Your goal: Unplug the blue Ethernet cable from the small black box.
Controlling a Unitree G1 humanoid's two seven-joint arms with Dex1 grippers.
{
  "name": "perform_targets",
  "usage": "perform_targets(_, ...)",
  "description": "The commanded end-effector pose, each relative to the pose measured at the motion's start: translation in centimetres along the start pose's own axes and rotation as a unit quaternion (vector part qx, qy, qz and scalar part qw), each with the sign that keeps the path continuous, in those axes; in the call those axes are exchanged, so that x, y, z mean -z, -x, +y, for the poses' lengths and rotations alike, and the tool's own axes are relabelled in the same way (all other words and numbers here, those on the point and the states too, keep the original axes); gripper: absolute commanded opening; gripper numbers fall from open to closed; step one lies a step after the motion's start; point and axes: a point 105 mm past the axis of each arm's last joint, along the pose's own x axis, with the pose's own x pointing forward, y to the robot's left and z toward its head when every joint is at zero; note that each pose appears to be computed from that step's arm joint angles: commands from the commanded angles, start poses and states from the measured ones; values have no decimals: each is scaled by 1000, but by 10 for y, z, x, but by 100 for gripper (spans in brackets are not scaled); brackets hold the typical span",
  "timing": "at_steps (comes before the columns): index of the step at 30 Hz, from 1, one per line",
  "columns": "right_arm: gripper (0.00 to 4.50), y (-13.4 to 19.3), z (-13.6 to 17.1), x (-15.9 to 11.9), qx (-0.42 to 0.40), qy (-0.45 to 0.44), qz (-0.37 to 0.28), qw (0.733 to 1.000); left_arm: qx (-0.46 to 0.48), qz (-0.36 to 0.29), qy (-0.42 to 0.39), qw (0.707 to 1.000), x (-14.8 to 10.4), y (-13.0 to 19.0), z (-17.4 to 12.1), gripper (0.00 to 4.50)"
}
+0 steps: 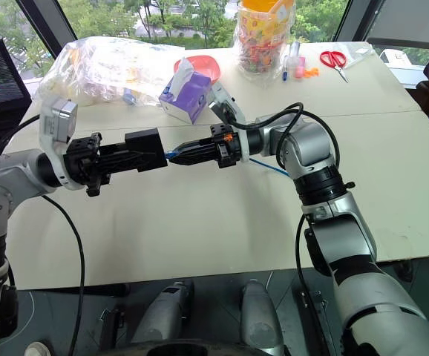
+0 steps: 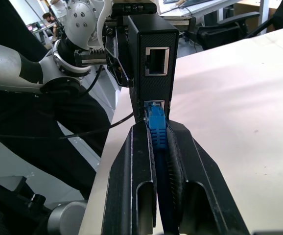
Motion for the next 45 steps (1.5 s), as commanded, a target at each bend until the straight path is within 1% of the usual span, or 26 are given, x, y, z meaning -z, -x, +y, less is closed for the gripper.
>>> perform_targets(1,7,-2,7,-18,-16,31,-8,999,7,10,-23,1000,-2,0,-6,51)
perform_targets(7,7,0,7,-16,-12,26,-3,1000,11,15,-25,1000,-1,0,-7,51)
perform_targets(12,7,4,5,-20,-9,9,-17,1000,17,17,-22,999,-1,0,-10,51)
perform_targets(21,7,24,-11,-7,36,13,6,999,20,17,-15,1000,-3,4,-13,51)
perform_targets(26,7,27,-11,-12,34,12,0,999,13,17,-18,1000,-2,4,-12,51)
perform_targets(28,86,24,-6,-13,21,13,-1,1000,12,15,-19,1000,-2,3,-11,51)
perform_targets(29,108,21,-3,-13,16,17,0,1000,12,14,-19,1000,-2,2,-11,51)
perform_targets(32,261,16,2,-16,6,22,-2,1000,10,13,-20,1000,-3,2,-10,51)
perform_targets(34,373,17,2,-17,9,23,-3,1000,10,13,-21,1000,-3,2,-9,51)
perform_targets(35,420,17,1,-16,12,23,-2,1000,9,14,-21,1000,-2,2,-9,51)
perform_targets(36,442,19,-2,-15,21,24,0,999,7,16,-22,1000,-2,2,-9,51)
perform_targets(38,442,23,-10,-10,42,21,6,999,-3,21,-27,999,1,3,-6,51)
perform_targets(40,442,29,-21,3,74,28,28,996,-24,29,-37,999,7,3,1,51)
perform_targets(43,442,37,-45,26,146,34,49,987,-54,37,-36,997,22,3,12,51)
perform_targets(45,442,41,-53,33,175,37,44,983,-63,42,-29,997,33,0,15,51)
